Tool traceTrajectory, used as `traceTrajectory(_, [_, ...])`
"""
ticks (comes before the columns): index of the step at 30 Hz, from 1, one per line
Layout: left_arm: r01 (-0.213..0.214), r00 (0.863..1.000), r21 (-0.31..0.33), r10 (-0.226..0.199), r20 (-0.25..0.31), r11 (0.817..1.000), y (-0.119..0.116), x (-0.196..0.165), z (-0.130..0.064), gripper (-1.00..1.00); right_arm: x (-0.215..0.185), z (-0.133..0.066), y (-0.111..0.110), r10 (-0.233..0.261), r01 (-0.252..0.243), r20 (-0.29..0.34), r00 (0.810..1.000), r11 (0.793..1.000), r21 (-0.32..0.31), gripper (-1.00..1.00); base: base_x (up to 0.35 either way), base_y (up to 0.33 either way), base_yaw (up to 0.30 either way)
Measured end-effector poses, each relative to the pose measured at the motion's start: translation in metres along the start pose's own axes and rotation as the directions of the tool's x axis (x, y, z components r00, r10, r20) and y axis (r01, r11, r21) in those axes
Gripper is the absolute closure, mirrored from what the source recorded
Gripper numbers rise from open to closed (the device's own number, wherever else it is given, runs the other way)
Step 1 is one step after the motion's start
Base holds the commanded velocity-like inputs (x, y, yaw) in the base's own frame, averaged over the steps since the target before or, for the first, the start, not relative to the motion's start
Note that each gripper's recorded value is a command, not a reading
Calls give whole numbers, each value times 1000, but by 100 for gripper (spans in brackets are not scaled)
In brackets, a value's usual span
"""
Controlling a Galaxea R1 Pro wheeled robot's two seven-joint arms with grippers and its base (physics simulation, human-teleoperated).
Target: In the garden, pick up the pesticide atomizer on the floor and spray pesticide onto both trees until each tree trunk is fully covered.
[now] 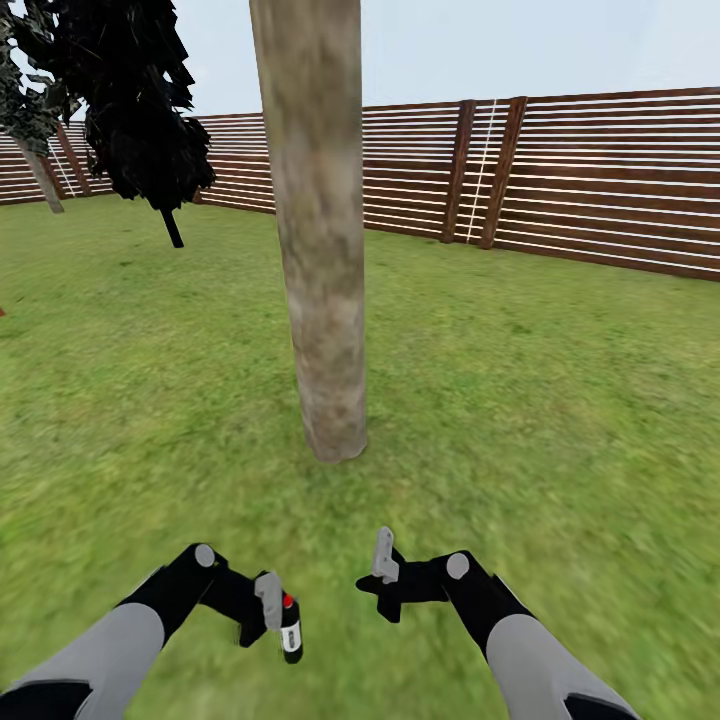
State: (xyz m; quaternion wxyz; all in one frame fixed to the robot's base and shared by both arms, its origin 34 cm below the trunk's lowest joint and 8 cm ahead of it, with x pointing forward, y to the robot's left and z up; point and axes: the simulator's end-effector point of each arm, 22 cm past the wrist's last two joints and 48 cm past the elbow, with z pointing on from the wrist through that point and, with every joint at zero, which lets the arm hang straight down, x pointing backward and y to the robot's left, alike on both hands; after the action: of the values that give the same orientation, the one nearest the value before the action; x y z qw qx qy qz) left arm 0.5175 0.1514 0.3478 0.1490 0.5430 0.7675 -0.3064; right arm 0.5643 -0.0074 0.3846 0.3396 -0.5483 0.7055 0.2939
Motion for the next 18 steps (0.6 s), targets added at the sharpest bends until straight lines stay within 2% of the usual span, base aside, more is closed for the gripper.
traceTrajectory(6, [-20,1000,8,20,24,1000,-6,-23,14,100,-1,0,0,0,0,1,1000,1000,-1,100,0,0,0])
traceTrajectory(14, [-18,1000,-58,19,24,998,8,-28,18,100,-1,0,0,0,0,1,1000,1000,-1,100,0,0,0])
traceTrajectory(15, [-24,999,-60,25,20,998,7,-29,20,100,-1,0,0,0,0,1,1000,1000,-1,100,0,0,0])
traceTrajectory(16, [-48,999,-49,47,-11,998,3,-27,25,100,-1,0,0,-1,1,1,1000,1000,-4,100,0,0,0])
traceTrajectory(18, [-48,998,-51,45,-50,998,3,-24,29,100,-1,0,3,-2,2,1,1000,1000,-17,100,0,0,0])
